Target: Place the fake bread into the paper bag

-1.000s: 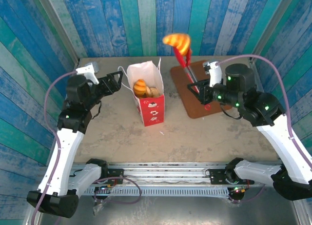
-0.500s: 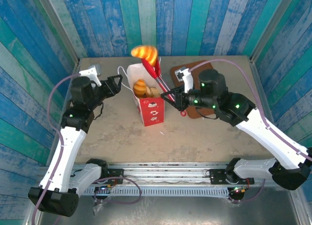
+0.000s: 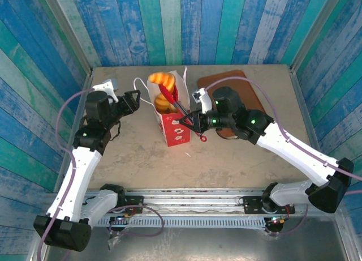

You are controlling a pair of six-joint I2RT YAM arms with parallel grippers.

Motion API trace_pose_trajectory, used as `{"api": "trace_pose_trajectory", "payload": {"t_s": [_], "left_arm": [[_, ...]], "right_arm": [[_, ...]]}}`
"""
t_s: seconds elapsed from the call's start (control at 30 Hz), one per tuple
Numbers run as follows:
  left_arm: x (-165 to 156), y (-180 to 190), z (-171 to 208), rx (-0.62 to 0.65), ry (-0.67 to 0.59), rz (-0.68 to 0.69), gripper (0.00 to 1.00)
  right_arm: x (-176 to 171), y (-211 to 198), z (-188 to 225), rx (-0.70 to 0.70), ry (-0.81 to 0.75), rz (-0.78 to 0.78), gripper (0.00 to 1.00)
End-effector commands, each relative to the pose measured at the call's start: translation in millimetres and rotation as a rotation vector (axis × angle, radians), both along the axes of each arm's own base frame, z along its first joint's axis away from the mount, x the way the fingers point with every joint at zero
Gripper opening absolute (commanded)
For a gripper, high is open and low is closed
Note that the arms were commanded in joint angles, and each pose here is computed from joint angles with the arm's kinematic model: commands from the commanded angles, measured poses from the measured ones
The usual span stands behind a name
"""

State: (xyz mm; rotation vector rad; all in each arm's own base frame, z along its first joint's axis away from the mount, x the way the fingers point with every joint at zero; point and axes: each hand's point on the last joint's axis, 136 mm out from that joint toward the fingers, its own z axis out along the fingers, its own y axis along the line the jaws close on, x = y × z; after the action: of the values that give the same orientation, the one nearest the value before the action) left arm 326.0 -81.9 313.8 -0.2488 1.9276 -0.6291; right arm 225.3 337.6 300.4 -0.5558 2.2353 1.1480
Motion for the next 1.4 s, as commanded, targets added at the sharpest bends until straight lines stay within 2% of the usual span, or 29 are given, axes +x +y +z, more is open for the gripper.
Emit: {"api": "trace_pose_trajectory", "payload": {"t_s": [0.0,0.3,0.53,0.67,0.8,1.07,1.27,1.37], "left_arm": [[-3,6,-5,0.031,-0.002,0.022,0.7],[-4,9,-15,0.039,0.018,0.034,0.67],[-4,8,-16,0.035,0.019,0.032,0.67],[-4,8,-15,0.031,0.018,0.031,0.67],[-4,8,-16,0.028,0.019,0.033,0.68],[-5,7,-4,0.018,-0.001,0.026,0.76],[-8,8,23,0.026,-0.053,0.025,0.79],[-11,6,40,0.025,-0.095,0.009,0.84]], "right_arm": [[4,2,-1,-0.004,-0.012,-0.018,0.22],[9,-6,-20,-0.079,0.004,-0.053,0.39],[6,-5,-14,-0.071,0.001,-0.039,0.45],[7,-8,-9,-0.074,-0.019,-0.046,0.52],[7,-10,-1,-0.069,-0.047,-0.046,0.52],[1,-5,34,-0.02,-0.13,0.023,0.51],[-7,-7,90,0.049,-0.256,0.073,0.51],[-5,-20,123,0.046,-0.347,0.037,0.51]]}}
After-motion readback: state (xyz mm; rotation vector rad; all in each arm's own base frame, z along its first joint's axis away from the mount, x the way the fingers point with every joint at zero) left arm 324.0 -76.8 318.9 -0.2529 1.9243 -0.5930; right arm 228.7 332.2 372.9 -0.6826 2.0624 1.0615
